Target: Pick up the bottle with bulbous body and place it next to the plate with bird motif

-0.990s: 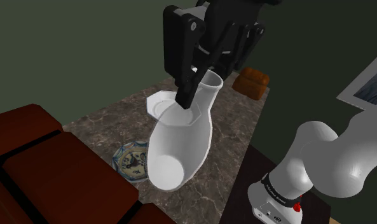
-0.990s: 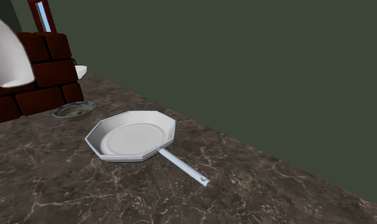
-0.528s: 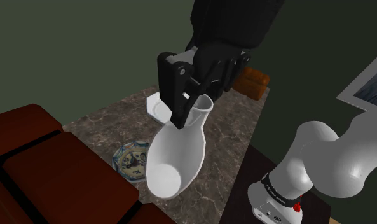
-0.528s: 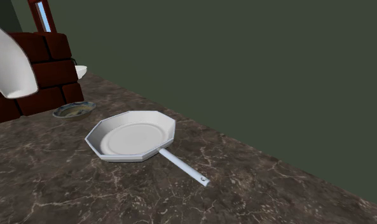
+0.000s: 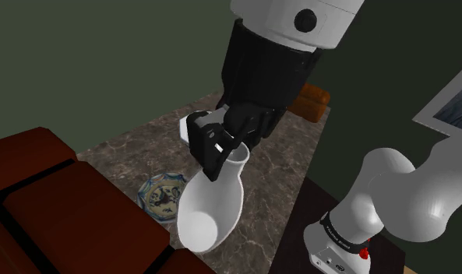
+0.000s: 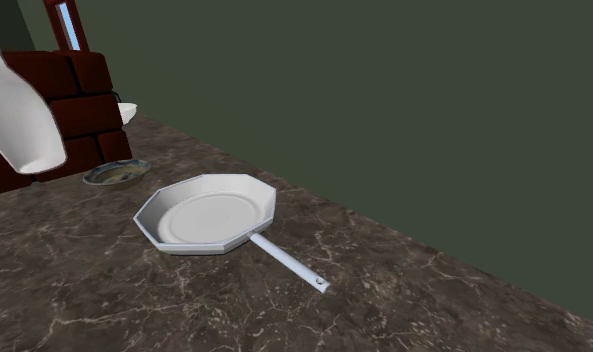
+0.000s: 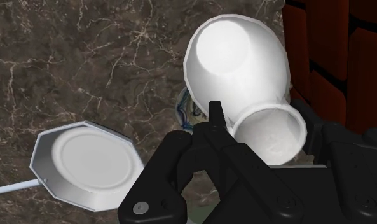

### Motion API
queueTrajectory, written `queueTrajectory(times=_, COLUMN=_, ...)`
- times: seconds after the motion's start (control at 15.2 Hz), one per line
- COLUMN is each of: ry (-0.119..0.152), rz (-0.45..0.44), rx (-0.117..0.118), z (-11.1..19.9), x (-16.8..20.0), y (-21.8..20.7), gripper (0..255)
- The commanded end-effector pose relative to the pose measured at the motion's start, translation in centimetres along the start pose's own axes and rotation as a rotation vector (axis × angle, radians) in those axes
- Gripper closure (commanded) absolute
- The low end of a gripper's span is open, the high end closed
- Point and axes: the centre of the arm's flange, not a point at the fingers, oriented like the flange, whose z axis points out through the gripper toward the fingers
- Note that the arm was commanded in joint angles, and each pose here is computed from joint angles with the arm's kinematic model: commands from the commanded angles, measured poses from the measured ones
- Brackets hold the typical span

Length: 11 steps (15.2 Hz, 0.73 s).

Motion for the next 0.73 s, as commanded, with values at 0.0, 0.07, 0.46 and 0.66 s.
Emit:
queueTrajectory(times=0.0, ry=0.001, rz=0.0, rx=0.001, z=1.0, x=0.0, y=-0.1, gripper=255)
queueTrajectory(times=0.07, ry=0.001, rz=0.0, rx=0.001, z=1.6, x=-0.1, y=-0.1, gripper=255)
queueTrajectory(times=0.46, ry=0.001, rz=0.0, rx=0.001, z=4.7, x=-0.2, y=-0.1, gripper=255)
queueTrajectory(times=0.66, ry=0.001, rz=0.0, rx=0.001, z=6.3, x=-0.3, y=-0.1, gripper=255)
